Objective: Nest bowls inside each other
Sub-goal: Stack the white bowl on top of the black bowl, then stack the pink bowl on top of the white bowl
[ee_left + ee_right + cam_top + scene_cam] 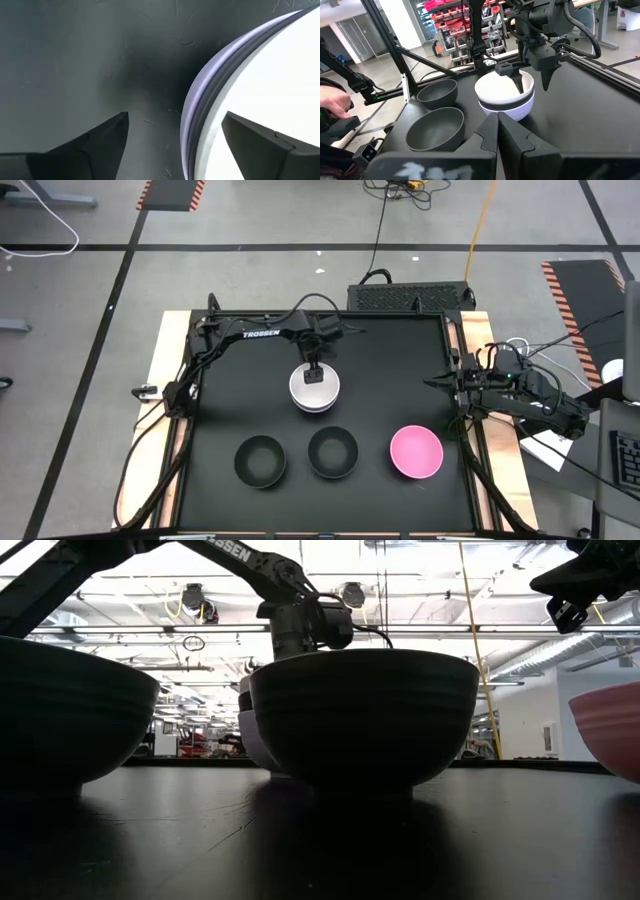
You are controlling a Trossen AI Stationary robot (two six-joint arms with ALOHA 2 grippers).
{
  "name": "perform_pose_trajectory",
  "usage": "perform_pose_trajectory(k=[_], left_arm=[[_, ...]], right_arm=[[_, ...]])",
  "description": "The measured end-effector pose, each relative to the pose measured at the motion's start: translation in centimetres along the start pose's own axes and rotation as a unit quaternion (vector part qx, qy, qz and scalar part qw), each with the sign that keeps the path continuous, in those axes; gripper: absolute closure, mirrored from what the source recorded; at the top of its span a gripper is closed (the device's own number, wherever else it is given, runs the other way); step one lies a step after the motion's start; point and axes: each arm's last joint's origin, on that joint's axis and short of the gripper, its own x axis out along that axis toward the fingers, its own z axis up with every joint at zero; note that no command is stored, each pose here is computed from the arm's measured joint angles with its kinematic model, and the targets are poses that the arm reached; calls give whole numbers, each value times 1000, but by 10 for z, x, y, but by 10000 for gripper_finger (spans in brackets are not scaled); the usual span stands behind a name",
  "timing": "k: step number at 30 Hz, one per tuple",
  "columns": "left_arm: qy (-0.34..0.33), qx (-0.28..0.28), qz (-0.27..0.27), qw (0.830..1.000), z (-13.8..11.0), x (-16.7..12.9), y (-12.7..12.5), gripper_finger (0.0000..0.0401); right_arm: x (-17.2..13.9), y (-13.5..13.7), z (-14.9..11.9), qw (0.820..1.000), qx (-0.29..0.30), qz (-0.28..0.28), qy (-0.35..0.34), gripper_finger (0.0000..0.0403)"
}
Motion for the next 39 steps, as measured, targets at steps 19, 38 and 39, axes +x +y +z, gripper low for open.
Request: perform_pose_trajectory(k=[19,38,39], left_arm=[[34,-13,-5,999,-6,-4,-2,73],[12,-16,-1,1000,3,-48,-8,73],[8,-16,0,1000,4,-52,-8,73]], right_arm=[[0,0,0,1000,0,0,0,403],[0,0,0,1000,-1,0,0,403],[0,0,0,1000,-1,0,0,403]])
